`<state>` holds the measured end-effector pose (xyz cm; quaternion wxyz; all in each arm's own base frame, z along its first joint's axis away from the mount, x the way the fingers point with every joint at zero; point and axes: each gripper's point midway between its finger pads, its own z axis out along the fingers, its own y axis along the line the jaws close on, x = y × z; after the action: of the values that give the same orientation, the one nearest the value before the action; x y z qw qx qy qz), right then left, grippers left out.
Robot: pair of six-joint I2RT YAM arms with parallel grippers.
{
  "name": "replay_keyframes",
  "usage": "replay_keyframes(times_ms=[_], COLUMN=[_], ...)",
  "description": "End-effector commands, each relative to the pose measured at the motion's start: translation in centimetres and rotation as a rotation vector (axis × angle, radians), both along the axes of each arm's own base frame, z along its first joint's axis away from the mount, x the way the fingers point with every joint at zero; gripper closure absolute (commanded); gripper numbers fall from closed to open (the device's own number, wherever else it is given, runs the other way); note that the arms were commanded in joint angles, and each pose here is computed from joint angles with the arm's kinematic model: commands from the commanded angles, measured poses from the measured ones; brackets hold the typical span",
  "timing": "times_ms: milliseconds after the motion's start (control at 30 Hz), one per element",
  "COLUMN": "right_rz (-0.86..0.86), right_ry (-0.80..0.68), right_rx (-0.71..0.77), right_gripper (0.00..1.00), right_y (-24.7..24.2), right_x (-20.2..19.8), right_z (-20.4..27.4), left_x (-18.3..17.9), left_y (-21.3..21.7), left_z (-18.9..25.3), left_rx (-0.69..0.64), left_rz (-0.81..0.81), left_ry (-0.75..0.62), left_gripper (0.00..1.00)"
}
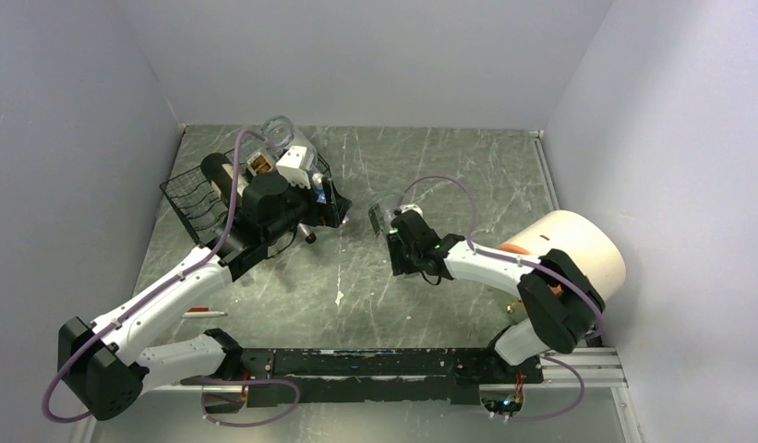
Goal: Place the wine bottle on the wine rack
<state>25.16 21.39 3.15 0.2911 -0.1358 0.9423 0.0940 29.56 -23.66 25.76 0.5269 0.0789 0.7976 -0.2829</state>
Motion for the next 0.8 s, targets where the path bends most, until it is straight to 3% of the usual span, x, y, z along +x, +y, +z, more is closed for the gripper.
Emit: replay_keyframes(times_ms=[0, 333, 500, 767], right_rz=[-0.008, -0.063, -0.054, -0.061], right_ry=[-0.051, -0.077, -0.067, -0.199], right_rx=[0.021, -0.002, -0.016, 0.067], right_gripper=[0.47, 0.55, 1.00, 1.00], right_y=[1.1, 1.2, 1.2, 1.7], right_x=[1.8, 3.3, 3.3, 4.6], right_z=[0.7, -0.7, -1.7, 2.2], left_x=[0.4, 0.4, 0.3, 0.0], left_y=[0.5, 0.5, 0.7, 1.2], left_z=[0.5, 0.4, 0.7, 1.3], left_rx=[0.001, 0.001, -0.001, -0.004], left_rz=[0.019, 0.019, 0.020, 0.038], left_ry=[-0.025, -0.020, -0.027, -0.037], left_gripper=[0.06, 0.06, 0.06, 0.06])
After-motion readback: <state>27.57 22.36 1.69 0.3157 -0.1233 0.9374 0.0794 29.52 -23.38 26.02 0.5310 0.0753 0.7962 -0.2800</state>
